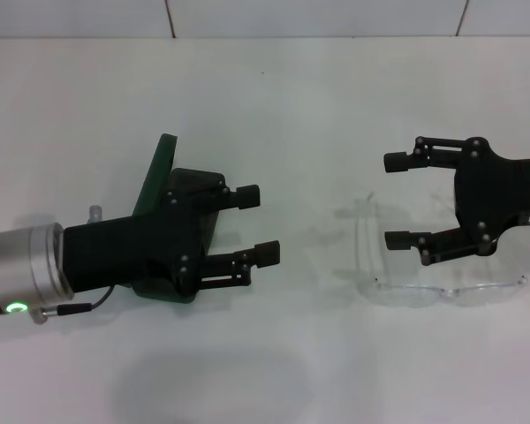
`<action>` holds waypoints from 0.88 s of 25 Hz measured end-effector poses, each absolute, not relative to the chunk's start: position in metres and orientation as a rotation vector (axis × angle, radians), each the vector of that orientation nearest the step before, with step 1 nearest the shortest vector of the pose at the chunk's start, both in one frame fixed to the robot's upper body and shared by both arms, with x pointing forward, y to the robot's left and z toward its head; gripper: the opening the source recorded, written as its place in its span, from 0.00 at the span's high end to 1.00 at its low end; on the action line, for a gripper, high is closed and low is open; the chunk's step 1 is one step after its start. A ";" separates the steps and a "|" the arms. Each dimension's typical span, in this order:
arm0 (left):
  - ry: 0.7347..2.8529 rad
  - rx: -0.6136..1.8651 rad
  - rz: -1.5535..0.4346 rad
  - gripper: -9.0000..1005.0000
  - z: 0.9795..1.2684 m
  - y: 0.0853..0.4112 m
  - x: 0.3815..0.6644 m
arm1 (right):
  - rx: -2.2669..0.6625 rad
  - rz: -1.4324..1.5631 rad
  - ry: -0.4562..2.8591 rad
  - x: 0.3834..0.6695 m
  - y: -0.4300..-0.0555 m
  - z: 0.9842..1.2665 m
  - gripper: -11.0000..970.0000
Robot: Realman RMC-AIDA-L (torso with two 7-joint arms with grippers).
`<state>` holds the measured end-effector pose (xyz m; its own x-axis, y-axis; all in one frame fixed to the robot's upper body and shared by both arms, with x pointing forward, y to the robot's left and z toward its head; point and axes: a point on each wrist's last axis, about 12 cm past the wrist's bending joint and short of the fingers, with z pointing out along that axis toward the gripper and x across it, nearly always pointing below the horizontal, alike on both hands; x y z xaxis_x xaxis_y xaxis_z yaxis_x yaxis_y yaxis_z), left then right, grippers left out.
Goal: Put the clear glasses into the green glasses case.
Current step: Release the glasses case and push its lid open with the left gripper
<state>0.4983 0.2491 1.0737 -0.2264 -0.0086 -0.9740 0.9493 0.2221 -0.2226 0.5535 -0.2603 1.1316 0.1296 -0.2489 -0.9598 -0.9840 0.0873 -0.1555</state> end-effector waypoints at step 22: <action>1.879 0.745 -1.131 0.25 1.128 0.287 0.544 | -1.378 0.852 1.304 0.554 -0.261 1.132 0.10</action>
